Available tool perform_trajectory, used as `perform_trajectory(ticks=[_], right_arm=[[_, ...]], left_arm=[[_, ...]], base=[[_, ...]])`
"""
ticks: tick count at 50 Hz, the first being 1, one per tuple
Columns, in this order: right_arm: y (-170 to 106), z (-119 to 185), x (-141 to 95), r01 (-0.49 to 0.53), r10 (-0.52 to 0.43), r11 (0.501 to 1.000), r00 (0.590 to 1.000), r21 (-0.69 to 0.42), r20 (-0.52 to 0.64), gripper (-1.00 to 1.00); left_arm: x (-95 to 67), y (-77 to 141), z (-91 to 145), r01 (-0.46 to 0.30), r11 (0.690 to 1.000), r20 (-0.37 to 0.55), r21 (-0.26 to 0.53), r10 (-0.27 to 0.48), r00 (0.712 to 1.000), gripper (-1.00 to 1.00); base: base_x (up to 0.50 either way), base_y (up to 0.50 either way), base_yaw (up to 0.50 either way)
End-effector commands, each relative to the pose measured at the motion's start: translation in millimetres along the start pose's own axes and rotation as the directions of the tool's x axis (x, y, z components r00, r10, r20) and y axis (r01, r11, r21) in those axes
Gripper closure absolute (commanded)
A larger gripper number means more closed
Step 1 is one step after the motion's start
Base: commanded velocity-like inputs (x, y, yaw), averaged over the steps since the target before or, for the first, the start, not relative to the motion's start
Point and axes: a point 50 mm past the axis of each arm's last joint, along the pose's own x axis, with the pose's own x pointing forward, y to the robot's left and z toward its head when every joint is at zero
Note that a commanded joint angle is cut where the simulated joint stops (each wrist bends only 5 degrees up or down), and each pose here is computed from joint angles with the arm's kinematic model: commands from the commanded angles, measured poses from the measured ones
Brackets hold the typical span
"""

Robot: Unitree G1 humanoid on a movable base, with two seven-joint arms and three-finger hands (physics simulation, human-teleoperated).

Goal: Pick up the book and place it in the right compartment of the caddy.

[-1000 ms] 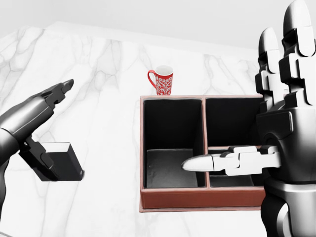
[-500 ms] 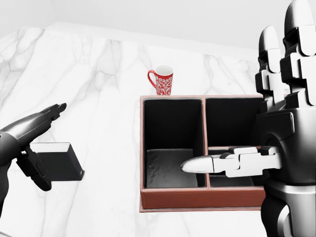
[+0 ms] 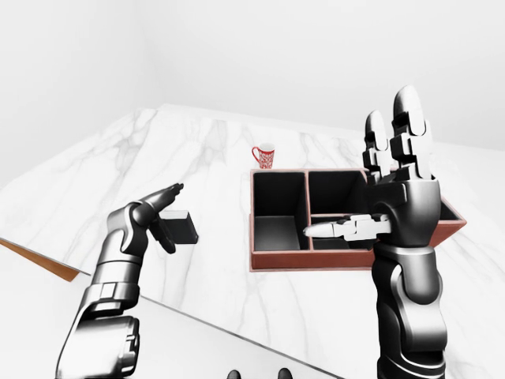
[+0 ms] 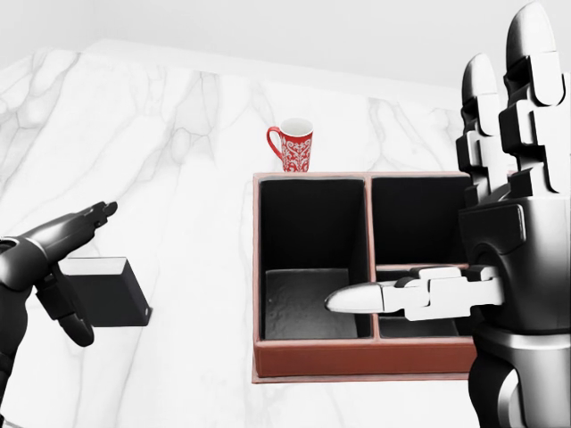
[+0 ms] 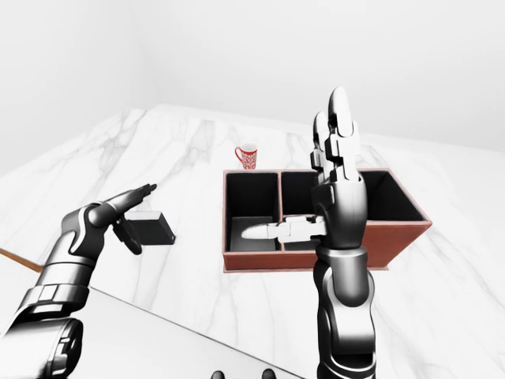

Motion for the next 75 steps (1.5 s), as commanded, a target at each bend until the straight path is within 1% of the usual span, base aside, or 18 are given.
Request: perform_trajectory(ticks=[1,4,7,9,19,20,22,28,31,37,39,48,52,56,66,70,71,75], right_arm=[[0.6,-0.3,-0.2,-0.001,0.001,1.000,1.000,0.002,-0.002,-1.00],[1.0,1.3,-0.2,-0.003,0.003,1.000,1.000,0.002,0.005,-1.00],[0.0,2.9,0.7,-0.001,0.001,1.000,1.000,0.002,0.014,-1.00],[0.0,1.4,0.6,0.000,0.000,1.000,1.000,0.002,0.008,-1.00],[0.6,0.4,-0.9,-0.002,0.002,1.000,1.000,0.005,0.000,-1.00],[0.8,0.2,-1.1,-0.002,0.002,1.000,1.000,0.005,-0.002,-1.00],[1.0,-0.1,-0.8,-0.003,0.003,1.000,1.000,0.007,-0.002,-1.00],[0.5,-2.6,-1.5,-0.002,0.002,1.000,1.000,0.007,-0.014,-1.00],[0.4,-3.6,-1.6,-0.002,0.002,1.000,1.000,0.007,-0.019,-1.00],[1.1,-4.9,-2.3,-0.003,0.003,1.000,1.000,0.009,-0.026,-1.00],[0.9,-4.5,-2.1,-0.002,0.002,1.000,1.000,0.009,-0.024,-1.00],[1.5,-6.6,-2.6,-0.004,0.004,1.000,0.999,0.011,-0.034,-1.00],[1.5,0.0,-0.2,-0.004,0.004,1.000,1.000,0.011,0.000,-1.00],[0.7,-2.9,-0.9,-0.003,0.003,1.000,1.000,0.010,-0.014,-1.00],[0.4,0.4,-0.4,-0.002,0.002,1.000,1.000,0.013,0.002,-1.00],[1.2,-0.7,-0.2,-0.002,0.003,1.000,1.000,0.014,-0.003,-1.00],[1.6,-0.9,-0.9,-0.003,0.004,1.000,1.000,0.015,-0.005,-1.00],[1.4,-1.7,-1.5,-0.004,0.005,1.000,1.000,0.014,-0.010,-1.00]], left_arm=[[11.0,3.7,1.4,0.000,1.000,-0.044,0.013,0.001,0.999,-1.00],[12.7,4.8,1.2,0.000,1.000,-0.052,0.010,0.001,0.999,-1.00],[14.4,6.2,2.6,0.000,1.000,-0.064,0.030,0.002,0.998,-1.00],[16.6,5.7,2.4,0.001,1.000,-0.069,0.019,0.000,0.998,-1.00],[25.3,5.9,3.7,0.014,1.000,-0.111,0.017,-0.012,0.994,-1.00],[26.0,5.6,3.1,0.017,0.999,-0.122,0.029,-0.013,0.992,-1.00],[27.3,4.4,3.1,0.019,1.000,-0.127,0.022,-0.016,0.992,-1.00],[30.2,1.3,2.9,0.038,0.998,-0.158,0.058,-0.028,0.987,-1.00],[31.5,-1.9,3.1,0.047,0.997,-0.165,0.061,-0.036,0.986,-1.00],[32.5,-5.0,4.2,0.057,0.995,-0.169,0.077,-0.044,0.985,-1.00],[33.8,-10.4,1.7,0.061,0.995,-0.178,0.074,-0.047,0.983,-1.00],[34.6,-17.8,-5.1,0.070,0.995,-0.201,0.073,-0.054,0.978,-1.00],[35.1,-22.4,-8.1,0.072,0.995,-0.210,0.069,-0.056,0.976,-1.00],[34.8,-22.3,-9.5,0.074,0.995,-0.214,0.070,-0.058,0.975,-1.00],[34.6,-25.3,-13.7,0.073,0.995,-0.225,0.066,-0.056,0.973,-1.00],[34.9,-22.9,-11.8,0.057,0.996,-0.221,0.070,-0.040,0.974,-1.00],[35.1,-21.5,-10.0,0.041,0.997,-0.212,0.058,-0.028,0.977,1.00],[35.3,-20.3,-9.0,0.030,0.998,-0.208,0.057,-0.017,0.978,1.00]], base=[[0.00,0.00,0.00],[0.00,0.00,0.00],[0.00,0.00,0.00],[0.00,0.00,0.00],[0.00,0.00,0.00],[0.00,0.00,0.00],[0.00,0.00,0.00],[0.00,0.00,0.00],[0.00,0.00,0.00],[0.00,0.00,0.00],[0.00,0.00,0.00],[0.00,0.00,0.00],[0.00,0.00,0.00],[0.00,0.00,0.00],[0.00,0.00,0.00],[0.00,0.00,0.00],[0.00,0.00,0.00],[0.00,0.00,0.00]])
